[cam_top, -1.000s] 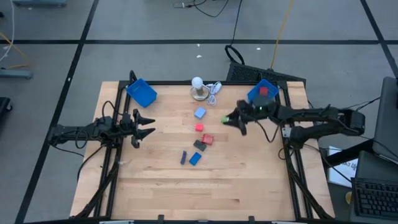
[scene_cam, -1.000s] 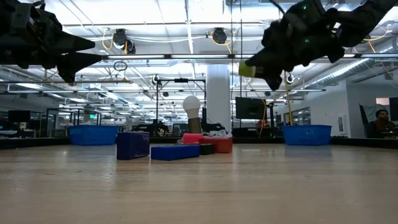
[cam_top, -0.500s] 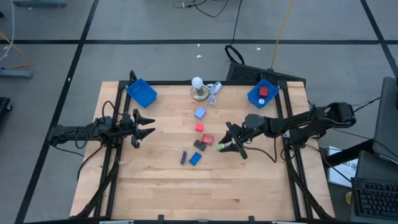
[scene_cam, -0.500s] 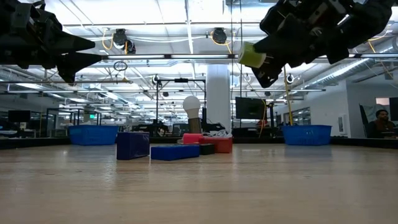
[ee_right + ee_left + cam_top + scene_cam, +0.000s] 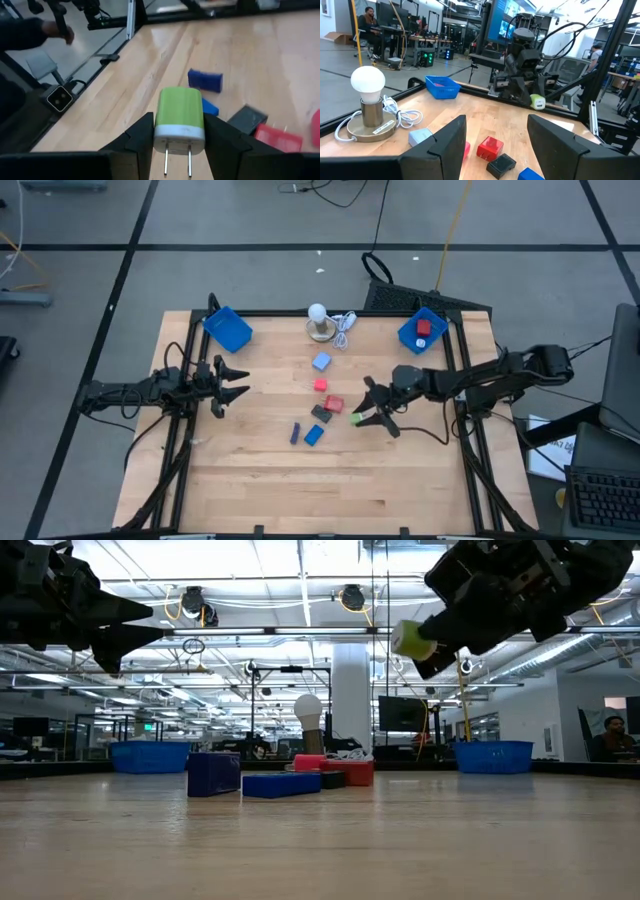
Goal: Pick & Place Office items
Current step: Put the green charger adapter into the right blue bin
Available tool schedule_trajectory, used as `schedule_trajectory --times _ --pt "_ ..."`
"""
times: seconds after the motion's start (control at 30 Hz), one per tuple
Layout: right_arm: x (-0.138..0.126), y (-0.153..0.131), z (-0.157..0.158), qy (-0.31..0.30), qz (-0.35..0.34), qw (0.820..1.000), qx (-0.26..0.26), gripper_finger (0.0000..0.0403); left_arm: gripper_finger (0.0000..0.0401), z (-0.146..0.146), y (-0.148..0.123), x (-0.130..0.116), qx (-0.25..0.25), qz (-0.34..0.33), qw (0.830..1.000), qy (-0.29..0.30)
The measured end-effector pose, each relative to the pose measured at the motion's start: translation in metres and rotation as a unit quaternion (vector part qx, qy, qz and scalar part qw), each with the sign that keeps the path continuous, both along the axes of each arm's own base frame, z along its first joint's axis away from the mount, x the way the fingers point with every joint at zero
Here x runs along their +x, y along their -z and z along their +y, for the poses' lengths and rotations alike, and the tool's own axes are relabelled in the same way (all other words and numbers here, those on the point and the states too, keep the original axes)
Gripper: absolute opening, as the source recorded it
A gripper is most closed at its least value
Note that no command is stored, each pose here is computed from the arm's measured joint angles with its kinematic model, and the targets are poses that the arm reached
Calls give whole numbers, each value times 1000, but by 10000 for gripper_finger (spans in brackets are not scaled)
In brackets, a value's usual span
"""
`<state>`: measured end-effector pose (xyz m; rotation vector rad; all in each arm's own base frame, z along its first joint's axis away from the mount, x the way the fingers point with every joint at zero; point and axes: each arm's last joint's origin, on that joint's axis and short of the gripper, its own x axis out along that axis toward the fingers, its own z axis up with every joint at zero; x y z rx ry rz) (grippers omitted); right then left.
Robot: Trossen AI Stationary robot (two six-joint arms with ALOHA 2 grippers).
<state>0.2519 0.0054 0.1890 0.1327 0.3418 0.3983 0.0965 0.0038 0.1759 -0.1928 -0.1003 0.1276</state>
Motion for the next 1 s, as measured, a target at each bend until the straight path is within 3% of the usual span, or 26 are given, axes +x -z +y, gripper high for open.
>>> schedule_trajectory --times 0.2,0.53,0.7,1.0 --pt "0 -3 -3 26 -18 999 -37 129 214 0 0 0 0 0 1000 0" --pt "-1 1 -4 30 -3 998 -50 129 214 0 -3 0 2 -16 1000 -1" --pt "-1 2 -6 71 -1 994 -84 129 214 0 -3 0 46 -8 999 -10" --pt "0 -4 -22 182 -26 970 -160 129 214 0 -3 0 42 -9 999 -10"
